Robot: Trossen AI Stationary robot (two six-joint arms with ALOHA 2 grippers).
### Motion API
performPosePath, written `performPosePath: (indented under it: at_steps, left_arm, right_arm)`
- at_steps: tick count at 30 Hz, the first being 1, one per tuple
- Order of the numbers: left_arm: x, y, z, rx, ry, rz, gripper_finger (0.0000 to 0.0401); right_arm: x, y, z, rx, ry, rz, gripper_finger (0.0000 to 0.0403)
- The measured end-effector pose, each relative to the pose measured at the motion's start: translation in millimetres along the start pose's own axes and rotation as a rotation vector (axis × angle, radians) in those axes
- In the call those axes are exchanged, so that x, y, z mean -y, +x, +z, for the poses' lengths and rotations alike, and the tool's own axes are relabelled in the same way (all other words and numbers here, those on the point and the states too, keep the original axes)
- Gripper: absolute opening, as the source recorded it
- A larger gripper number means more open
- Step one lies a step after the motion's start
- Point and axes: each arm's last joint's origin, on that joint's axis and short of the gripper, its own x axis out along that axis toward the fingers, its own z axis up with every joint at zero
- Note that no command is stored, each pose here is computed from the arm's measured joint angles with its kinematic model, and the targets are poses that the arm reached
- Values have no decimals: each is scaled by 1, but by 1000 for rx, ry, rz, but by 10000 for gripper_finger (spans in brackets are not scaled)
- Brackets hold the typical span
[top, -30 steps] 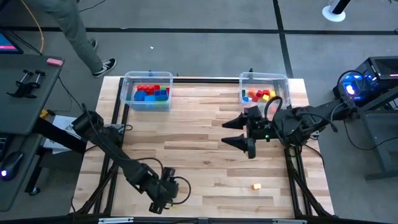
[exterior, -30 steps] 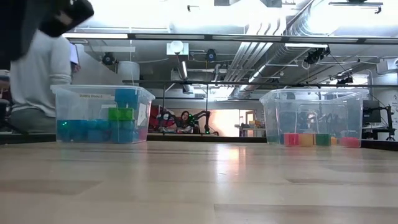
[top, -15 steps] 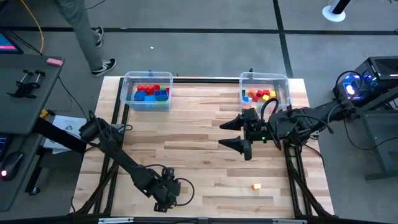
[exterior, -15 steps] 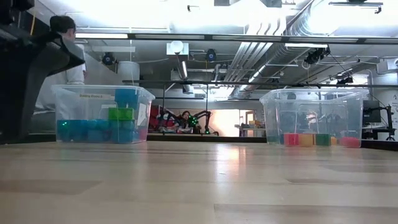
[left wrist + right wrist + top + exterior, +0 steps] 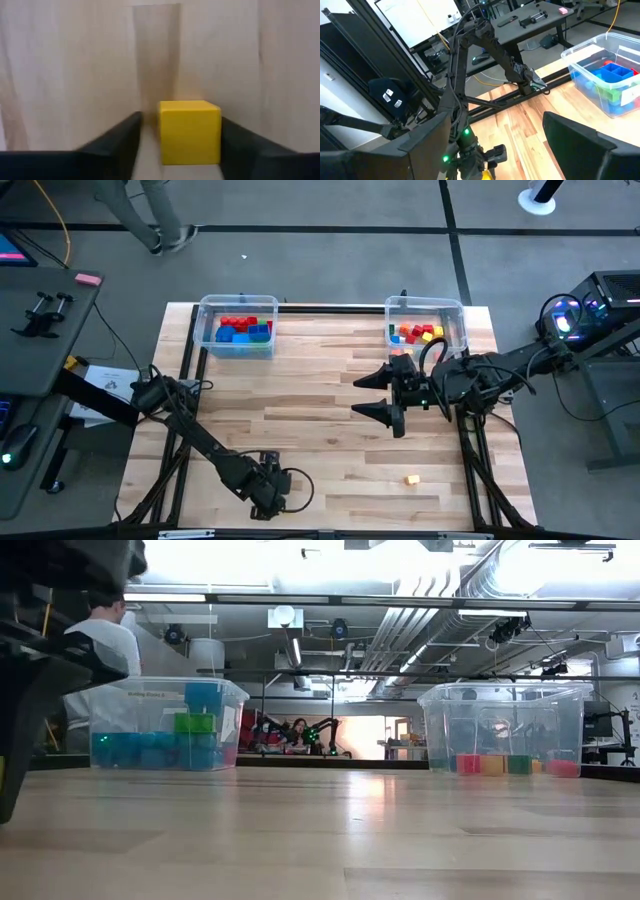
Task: Sort blocks by size
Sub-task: Put the small block into the right transparent bin
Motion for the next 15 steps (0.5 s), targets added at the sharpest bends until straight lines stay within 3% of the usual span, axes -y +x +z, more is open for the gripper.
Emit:
performPosePath:
  at_steps: [3, 4, 7, 10, 15]
  left_arm:
    - [-1, -3, 1, 9, -22, 3, 107]
    - [-1, -6, 2, 13, -25, -5, 88]
    - [-10, -19, 6, 47, -34, 31, 94]
    - [-32, -43, 14, 133, -70, 162, 94]
    - [-91, -82, 51, 420, -208, 375, 94]
  right_arm:
    - [0, 0, 0, 2, 4, 1, 314]
    - [0, 0, 0, 5, 9, 3, 314]
    - [-1, 0, 1, 12, 13, 7, 314]
    - [-2, 0, 5, 59, 14, 13, 314]
    - [-6, -3, 22, 259, -73, -40, 314]
